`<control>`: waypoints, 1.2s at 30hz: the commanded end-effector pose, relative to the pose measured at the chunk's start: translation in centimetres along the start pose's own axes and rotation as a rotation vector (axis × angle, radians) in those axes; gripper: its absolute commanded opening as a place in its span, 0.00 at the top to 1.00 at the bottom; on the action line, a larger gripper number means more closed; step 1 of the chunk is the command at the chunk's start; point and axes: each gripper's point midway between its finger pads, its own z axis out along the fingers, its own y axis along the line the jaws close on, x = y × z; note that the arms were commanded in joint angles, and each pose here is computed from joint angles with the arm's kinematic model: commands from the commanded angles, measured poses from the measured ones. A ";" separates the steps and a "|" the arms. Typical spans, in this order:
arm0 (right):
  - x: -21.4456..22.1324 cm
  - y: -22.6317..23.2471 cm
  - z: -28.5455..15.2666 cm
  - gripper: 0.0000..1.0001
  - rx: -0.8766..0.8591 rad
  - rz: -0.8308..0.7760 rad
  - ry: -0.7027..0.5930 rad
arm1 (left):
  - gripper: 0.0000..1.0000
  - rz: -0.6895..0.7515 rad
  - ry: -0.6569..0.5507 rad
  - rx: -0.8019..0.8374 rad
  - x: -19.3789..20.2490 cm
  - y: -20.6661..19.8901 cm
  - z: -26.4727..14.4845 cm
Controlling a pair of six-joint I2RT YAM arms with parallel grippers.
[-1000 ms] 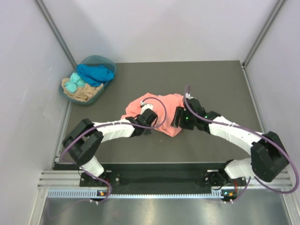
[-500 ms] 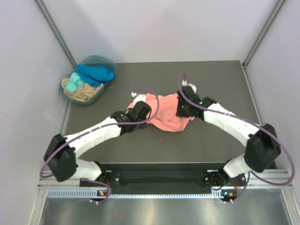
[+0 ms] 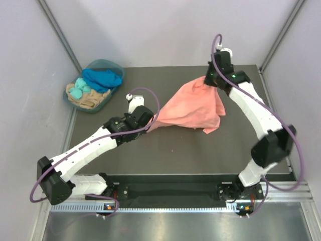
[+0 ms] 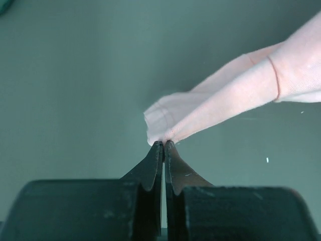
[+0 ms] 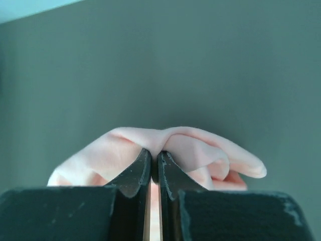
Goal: Fold and stack the t-shirts
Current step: Flatten the tshirt out
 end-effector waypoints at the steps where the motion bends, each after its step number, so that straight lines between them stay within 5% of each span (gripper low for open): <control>1: 0.0 2.2 6.7 0.97 -0.047 -0.068 0.027 | 1.00 0.004 0.004 -0.012 0.6 0.9 -0.6; 5: 2.2 2.5 11.9 0.72 -0.028 -0.126 0.137 | 1.00 -0.037 0.001 0.067 0.9 -0.4 -0.5; 11: 3.4 -2.2 6.4 0.51 0.175 -0.007 0.183 | 1.00 -0.070 0.029 0.061 1.5 -0.9 0.9; 12: 6.6 -4.1 5.9 0.49 0.212 0.008 0.242 | 1.00 -0.084 0.041 0.037 1.4 -0.3 1.6; 14: 6.1 -4.4 2.7 0.49 0.179 0.087 0.177 | 1.00 -0.120 0.058 0.082 0.8 -0.7 2.4; 19: 14.2 -7.3 0.2 0.54 0.171 0.151 0.258 | 1.00 -0.278 0.092 0.112 -1.7 2.2 4.8; 25: 19.6 -9.1 0.7 0.55 0.149 0.153 0.289 | 1.00 -0.318 0.022 0.068 -5.0 4.4 4.9; 31: 23.5 -6.6 1.6 0.52 -0.061 0.122 0.310 | 1.00 -0.320 0.057 0.082 -4.3 3.8 5.5; 36: 26.8 -6.9 2.6 0.52 -0.068 0.107 0.335 | 1.00 -0.316 0.069 0.087 -3.7 3.7 5.8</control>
